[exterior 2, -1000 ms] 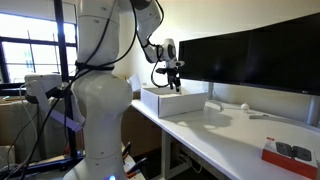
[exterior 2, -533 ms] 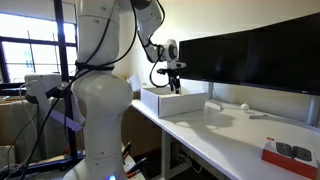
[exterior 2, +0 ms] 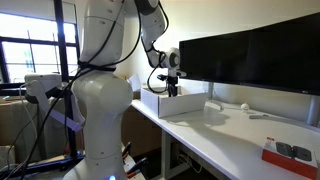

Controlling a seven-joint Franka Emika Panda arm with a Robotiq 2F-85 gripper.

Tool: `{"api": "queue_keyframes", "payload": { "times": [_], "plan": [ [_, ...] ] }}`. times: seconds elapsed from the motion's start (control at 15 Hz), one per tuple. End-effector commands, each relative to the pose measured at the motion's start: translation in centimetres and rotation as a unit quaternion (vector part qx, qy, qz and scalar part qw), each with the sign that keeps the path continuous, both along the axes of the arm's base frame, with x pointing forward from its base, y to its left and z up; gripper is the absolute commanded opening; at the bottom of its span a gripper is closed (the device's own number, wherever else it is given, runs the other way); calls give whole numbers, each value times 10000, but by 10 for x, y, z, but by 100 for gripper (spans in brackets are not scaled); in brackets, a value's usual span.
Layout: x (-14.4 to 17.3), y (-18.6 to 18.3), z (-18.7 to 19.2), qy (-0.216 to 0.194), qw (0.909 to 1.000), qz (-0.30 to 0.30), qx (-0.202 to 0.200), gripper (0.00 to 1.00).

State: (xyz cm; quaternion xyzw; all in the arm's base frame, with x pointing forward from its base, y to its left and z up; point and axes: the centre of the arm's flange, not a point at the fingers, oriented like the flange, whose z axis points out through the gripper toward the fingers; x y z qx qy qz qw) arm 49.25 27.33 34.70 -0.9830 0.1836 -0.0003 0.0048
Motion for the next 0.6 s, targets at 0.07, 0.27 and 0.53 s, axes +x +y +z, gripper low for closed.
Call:
{"api": "queue_keyframes", "payload": {
  "times": [0.07,0.27,0.53],
  "plan": [
    [5,4,-7,90,9999,-112,71,100],
    [8,14,-1,-103,9998,21,175,100],
    [13,32,18,-295,9990,260,193,100]
  ]
}}
